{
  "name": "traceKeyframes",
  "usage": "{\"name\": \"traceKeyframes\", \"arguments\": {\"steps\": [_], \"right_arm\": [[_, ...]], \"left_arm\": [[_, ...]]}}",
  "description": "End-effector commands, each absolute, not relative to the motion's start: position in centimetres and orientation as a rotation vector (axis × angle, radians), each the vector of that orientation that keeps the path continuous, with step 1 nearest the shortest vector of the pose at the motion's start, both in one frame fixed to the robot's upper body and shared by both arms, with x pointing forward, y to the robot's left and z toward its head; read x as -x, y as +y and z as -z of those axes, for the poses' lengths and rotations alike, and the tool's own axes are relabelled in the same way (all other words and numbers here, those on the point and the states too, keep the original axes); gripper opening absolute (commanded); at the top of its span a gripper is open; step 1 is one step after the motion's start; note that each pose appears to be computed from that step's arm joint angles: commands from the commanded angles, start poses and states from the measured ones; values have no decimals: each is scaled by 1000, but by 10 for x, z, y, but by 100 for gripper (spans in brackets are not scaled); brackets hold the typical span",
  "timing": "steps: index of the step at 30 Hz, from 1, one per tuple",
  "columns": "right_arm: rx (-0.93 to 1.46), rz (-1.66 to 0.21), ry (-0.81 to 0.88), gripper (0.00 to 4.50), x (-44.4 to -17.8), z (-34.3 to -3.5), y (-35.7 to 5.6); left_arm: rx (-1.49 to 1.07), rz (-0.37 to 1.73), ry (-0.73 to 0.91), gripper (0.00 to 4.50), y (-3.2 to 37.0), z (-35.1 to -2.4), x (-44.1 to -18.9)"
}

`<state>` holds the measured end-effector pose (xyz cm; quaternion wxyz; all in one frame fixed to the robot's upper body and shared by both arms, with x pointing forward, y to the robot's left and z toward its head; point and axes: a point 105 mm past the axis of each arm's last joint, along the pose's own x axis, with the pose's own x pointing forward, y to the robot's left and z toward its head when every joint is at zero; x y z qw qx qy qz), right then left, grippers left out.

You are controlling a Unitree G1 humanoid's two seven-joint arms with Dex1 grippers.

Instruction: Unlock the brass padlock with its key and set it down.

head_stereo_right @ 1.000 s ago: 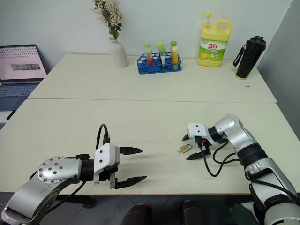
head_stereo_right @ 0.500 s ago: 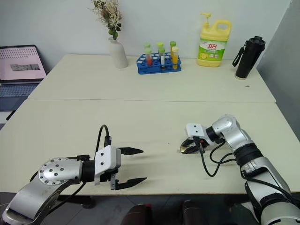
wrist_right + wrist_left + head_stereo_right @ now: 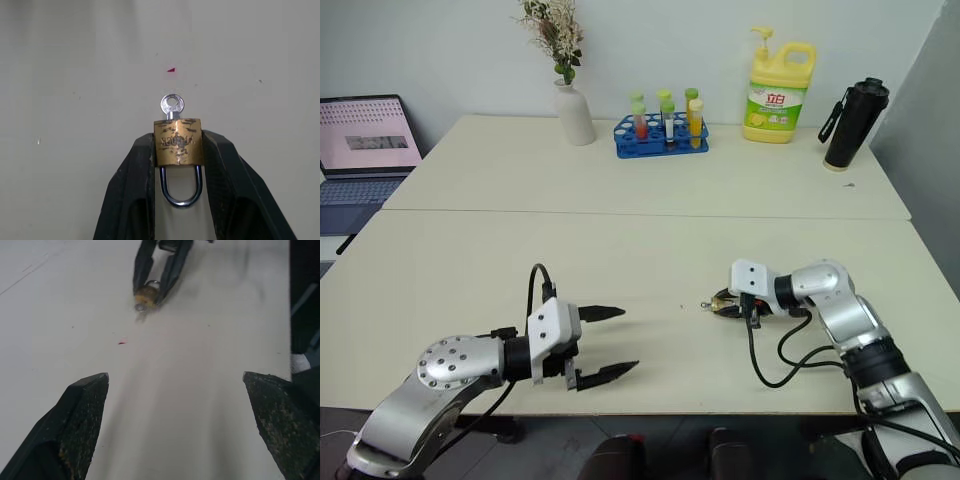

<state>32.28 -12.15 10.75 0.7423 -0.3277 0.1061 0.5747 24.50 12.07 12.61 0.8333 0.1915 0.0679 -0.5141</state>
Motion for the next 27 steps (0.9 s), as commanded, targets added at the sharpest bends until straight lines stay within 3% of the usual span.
{"name": "traceKeyframes", "arguments": {"steps": [1, 5, 13, 27], "right_arm": [[689, -1135, 127, 92, -319, -128, -123], [736, -968, -5, 92, -311, -138, -122], [1230, -787, -437, 92, -285, -165, -109], [1399, -681, -836, 92, -269, -204, -93]], "left_arm": [[-362, 1065, 96, 450, 119, -142, -253], [-317, 1089, 93, 450, 113, -151, -259], [-278, 1200, 71, 450, 97, -178, -276], [-198, 1337, 83, 450, 63, -215, -296]]}}
